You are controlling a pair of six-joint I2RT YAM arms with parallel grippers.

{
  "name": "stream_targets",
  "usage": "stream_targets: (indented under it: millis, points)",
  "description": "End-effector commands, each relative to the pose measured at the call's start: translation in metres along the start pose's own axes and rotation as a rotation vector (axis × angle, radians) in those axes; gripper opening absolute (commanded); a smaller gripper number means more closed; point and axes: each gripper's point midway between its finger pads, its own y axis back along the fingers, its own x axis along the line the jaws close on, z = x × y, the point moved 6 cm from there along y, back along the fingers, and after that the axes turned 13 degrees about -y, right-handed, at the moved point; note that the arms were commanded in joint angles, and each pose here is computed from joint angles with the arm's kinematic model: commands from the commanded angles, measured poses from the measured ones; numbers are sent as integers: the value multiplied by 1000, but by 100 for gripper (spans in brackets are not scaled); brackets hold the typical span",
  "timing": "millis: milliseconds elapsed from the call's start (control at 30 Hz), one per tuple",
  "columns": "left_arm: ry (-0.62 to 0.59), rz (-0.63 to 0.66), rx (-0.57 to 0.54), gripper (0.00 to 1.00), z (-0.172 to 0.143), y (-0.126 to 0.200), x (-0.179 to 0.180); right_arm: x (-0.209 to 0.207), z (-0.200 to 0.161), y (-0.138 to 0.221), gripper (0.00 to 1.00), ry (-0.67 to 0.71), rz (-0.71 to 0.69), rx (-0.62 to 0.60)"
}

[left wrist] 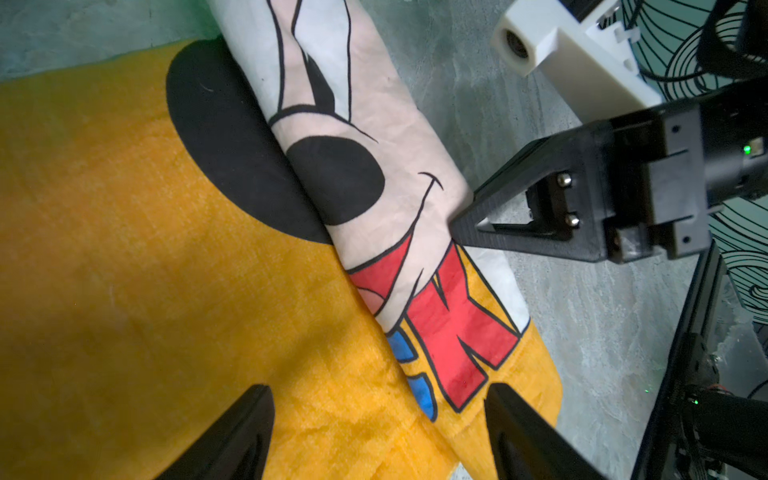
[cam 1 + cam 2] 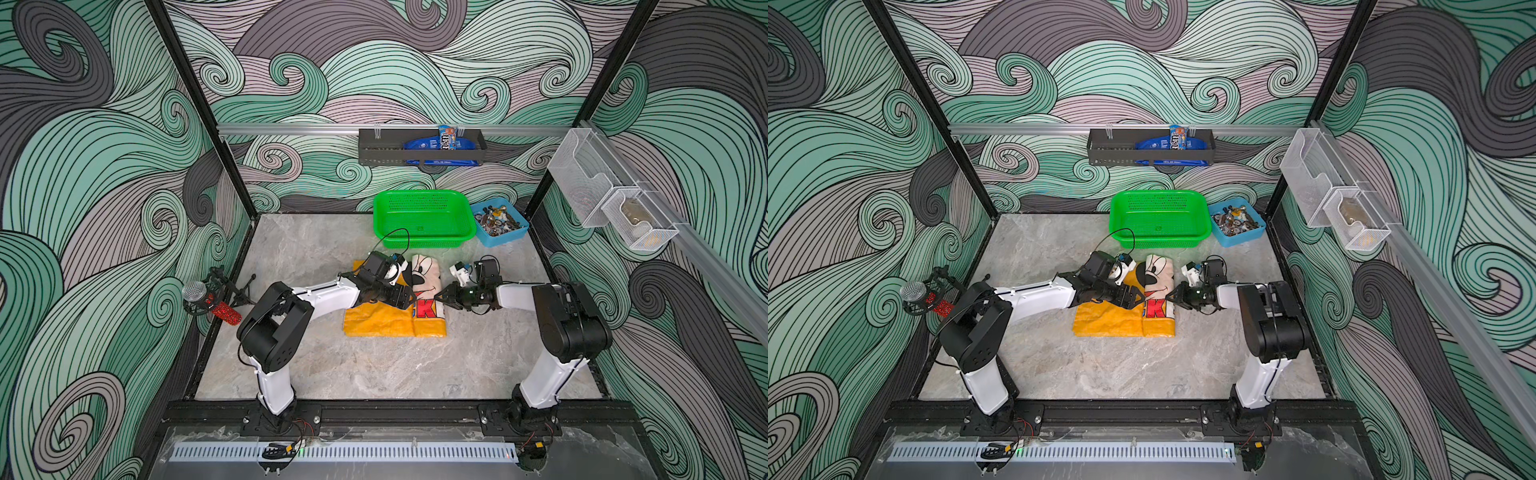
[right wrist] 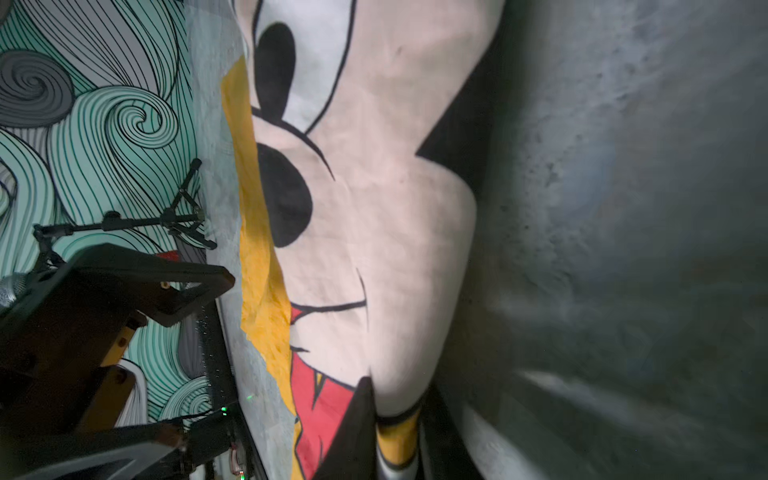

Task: Roll up the pillowcase
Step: Roll the pillowcase at the center of the board.

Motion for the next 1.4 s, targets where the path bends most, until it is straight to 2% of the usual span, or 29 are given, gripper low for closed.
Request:
stream_targets:
  millis: [0,100,200,433,533,700,800,867,1367]
  points:
    - [-3,0,-9,83,2,11,-1,15,6,9,9,46,26,-40]
    - [-4,6,-7,83,1,12,0,14,7,17,1,41,17,-70]
    - [-1,11,-4,83,0,13,2,8,8,28,1,38,-44,-112]
    - [4,9,-1,83,-2,12,3,-8,10,57,2,51,-354,-187]
    - [10,6,3,83,-3,10,4,-3,13,65,6,55,-399,-201]
    - [10,5,6,83,-3,10,4,12,15,61,18,62,-376,-175]
    - [8,9,11,83,-5,11,4,26,17,57,30,80,-350,-172]
    - [6,11,15,83,-6,12,5,35,17,54,33,94,-335,-168]
    - [13,30,6,83,-5,23,11,102,8,14,36,214,-259,-107]
